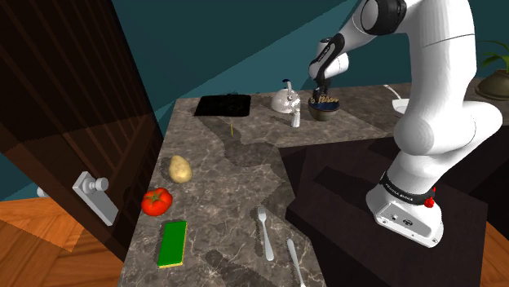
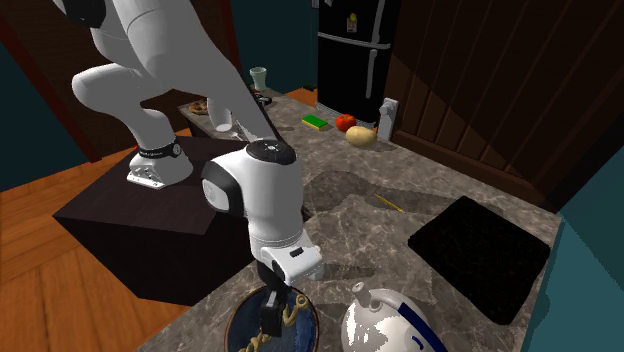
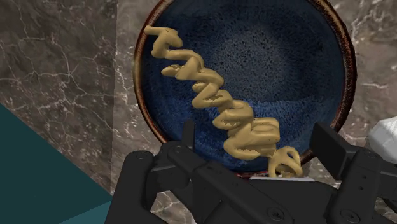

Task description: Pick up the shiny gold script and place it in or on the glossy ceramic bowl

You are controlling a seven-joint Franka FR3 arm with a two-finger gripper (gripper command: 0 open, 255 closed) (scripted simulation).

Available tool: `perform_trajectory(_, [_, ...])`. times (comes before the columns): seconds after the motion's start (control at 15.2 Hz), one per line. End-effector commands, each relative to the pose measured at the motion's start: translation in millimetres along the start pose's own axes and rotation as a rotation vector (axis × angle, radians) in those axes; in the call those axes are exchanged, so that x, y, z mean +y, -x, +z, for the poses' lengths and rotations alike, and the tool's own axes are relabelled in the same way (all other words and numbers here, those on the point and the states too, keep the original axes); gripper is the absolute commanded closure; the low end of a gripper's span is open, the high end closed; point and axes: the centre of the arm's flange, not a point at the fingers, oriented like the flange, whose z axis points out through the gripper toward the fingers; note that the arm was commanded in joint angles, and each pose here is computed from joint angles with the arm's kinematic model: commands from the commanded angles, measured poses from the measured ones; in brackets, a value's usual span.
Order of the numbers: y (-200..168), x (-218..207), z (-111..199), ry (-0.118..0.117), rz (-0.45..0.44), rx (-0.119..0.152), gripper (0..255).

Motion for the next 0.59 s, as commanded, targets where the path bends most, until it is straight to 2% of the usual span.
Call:
perform_trajectory(0.0, [-0.8,-0.1,-23.5,0.000,0.000,0.000,0])
perform_trajectory(0.07, [-0.8,-0.1,-33.9,0.000,0.000,0.000,0])
perform_trajectory(0.53, [-0.8,-0.1,-33.9,0.000,0.000,0.000,0])
